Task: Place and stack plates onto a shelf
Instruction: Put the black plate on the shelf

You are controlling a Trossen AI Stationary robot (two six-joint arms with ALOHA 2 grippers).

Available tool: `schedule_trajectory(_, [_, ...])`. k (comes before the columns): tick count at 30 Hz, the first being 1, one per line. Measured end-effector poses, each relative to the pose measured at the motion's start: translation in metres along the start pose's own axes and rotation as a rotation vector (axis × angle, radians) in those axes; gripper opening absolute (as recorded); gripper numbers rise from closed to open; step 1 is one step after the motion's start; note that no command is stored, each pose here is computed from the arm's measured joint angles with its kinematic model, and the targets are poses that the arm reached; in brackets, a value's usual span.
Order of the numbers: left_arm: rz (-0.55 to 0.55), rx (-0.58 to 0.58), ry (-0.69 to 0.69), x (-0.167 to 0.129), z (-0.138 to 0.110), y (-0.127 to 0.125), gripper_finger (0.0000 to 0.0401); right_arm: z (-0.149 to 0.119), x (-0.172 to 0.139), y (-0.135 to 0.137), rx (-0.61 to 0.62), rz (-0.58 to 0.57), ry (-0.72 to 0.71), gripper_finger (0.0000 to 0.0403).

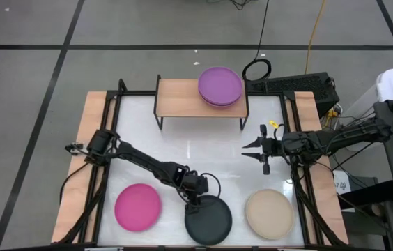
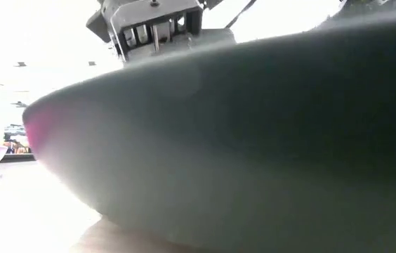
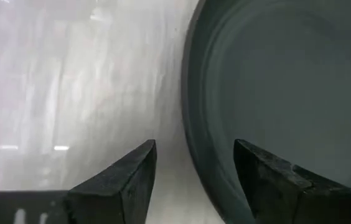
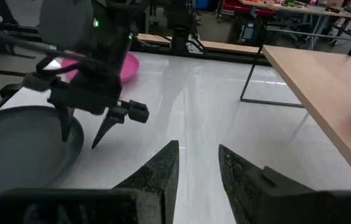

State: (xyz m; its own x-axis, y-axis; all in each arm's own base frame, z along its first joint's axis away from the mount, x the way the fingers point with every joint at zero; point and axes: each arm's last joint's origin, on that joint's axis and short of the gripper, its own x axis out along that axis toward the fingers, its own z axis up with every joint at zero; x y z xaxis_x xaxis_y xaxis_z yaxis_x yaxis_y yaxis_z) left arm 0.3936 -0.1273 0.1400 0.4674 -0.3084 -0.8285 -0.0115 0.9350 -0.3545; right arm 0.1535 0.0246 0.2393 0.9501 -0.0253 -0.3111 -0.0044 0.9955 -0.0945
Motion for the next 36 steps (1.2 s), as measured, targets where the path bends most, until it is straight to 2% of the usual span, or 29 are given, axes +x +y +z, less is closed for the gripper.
schedule_trajectory(2, [0.002, 0.009, 0.005, 0.002, -0.001, 0.001, 0.0208, 0.000, 0.000, 0.000, 0.000, 0.000, 0.000, 0.0095])
schedule_trajectory(4, [0.006, 0.022, 0.006, 0.002, -0.001, 0.001, 0.0177, 0.000, 0.000, 0.000, -0.002, 0.000, 0.000, 0.0095])
schedule_trajectory(10, [-0.026, 0.011, 0.005, -0.005, 0.005, 0.008, 0.0026, 0.000, 0.000, -0.001, -0.002, -0.024, 0.001, 0.0095])
schedule_trajectory(15, [-0.028, 0.006, -0.007, -0.028, 0.014, 0.016, 0.0011, 0.000, 0.000, -0.001, -0.002, -0.025, 0.001, 0.0095])
schedule_trajectory(19, [0.061, 0.032, -0.069, -0.078, 0.025, 0.023, 0.0011, 0.000, 0.000, -0.001, -0.003, -0.025, 0.001, 0.0095])
schedule_trajectory(23, [0.267, 0.050, -0.183, -0.151, 0.031, 0.038, 0.0011, 0.000, 0.000, -0.001, -0.007, -0.025, 0.002, 0.0095])
schedule_trajectory(26, [0.431, 0.022, -0.287, -0.208, 0.029, 0.058, 0.0011, 0.000, 0.000, -0.001, -0.010, -0.025, 0.001, 0.0095])
schedule_trajectory(29, [0.584, -0.065, -0.391, -0.261, 0.024, 0.088, 0.0011, 0.000, 0.000, -0.001, -0.010, -0.025, 0.002, 0.0095])
schedule_trajectory(32, [0.683, -0.173, -0.454, -0.300, 0.015, 0.124, 0.0011, 0.000, 0.000, -0.001, -0.010, -0.025, 0.002, 0.0095])
schedule_trajectory(34, [0.704, -0.259, -0.490, -0.320, 0.009, 0.150, 0.0011, 0.000, 0.000, -0.001, -0.010, -0.025, 0.002, 0.0095])
schedule_trajectory(36, [0.679, -0.332, -0.500, -0.335, 0.001, 0.176, 0.0011, 0.000, 0.000, -0.001, -0.012, -0.025, 0.001, 0.0095])
